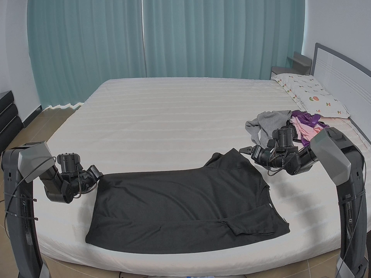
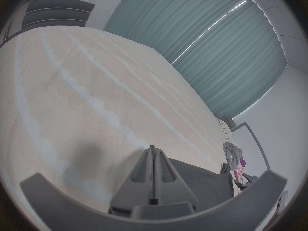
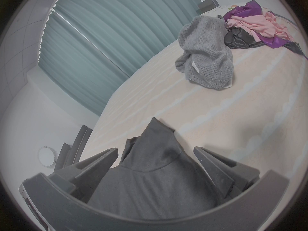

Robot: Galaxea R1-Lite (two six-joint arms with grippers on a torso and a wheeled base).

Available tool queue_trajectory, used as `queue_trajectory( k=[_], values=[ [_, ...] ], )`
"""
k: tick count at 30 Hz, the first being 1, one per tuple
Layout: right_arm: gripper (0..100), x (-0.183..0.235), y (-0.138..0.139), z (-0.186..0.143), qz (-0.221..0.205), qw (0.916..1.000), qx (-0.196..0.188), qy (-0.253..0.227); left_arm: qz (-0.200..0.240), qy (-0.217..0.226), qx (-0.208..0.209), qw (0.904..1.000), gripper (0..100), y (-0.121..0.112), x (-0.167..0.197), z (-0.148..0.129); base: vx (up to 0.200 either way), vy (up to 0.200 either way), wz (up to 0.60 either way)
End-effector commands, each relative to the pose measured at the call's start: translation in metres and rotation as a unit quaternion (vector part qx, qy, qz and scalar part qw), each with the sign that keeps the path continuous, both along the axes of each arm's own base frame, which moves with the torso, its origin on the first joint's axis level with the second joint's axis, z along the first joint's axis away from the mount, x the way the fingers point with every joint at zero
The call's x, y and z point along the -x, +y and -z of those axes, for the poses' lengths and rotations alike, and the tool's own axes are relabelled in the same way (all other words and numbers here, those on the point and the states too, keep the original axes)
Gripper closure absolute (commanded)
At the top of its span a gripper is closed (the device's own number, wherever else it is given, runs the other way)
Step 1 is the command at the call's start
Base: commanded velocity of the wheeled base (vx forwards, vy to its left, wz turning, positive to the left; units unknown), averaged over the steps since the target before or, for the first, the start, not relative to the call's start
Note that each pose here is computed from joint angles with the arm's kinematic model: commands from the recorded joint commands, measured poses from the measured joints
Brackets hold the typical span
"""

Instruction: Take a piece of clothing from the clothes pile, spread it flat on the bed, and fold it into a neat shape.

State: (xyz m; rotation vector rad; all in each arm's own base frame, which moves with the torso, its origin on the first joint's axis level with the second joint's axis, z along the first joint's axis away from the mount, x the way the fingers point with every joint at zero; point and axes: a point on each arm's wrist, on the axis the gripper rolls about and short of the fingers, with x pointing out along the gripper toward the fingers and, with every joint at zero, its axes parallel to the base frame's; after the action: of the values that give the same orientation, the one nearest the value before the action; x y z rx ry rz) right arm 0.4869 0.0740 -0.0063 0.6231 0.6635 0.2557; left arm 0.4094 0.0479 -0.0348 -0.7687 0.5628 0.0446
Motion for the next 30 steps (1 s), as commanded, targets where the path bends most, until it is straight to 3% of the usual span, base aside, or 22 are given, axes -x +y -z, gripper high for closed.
queue_trajectory(
  k=[1,14,15,30],
  values=[
    [0,-0.014,0.001,0.019,0.015,0.9998,0.009,0.002,0.0,0.0,0.0,1.0,100,0.0,0.001,-0.001,0.0,0.0,0.0],
    [0,-0.023,0.009,0.031,0.019,0.9997,0.014,-0.003,0.0,-0.001,0.0,1.0,100,0.0,0.0,-0.002,0.0,0.0,0.0],
    [100,-0.023,0.009,0.032,0.019,0.9997,0.014,-0.002,0.001,-0.002,-0.001,1.0,100,0.0,0.0,-0.002,0.0,0.0,0.0],
    [100,-0.018,-0.005,0.022,0.041,0.9989,0.022,0.0,-0.001,-0.014,-0.003,0.9999,100,0.0,-0.001,-0.009,0.0,0.0,0.0]
  ],
)
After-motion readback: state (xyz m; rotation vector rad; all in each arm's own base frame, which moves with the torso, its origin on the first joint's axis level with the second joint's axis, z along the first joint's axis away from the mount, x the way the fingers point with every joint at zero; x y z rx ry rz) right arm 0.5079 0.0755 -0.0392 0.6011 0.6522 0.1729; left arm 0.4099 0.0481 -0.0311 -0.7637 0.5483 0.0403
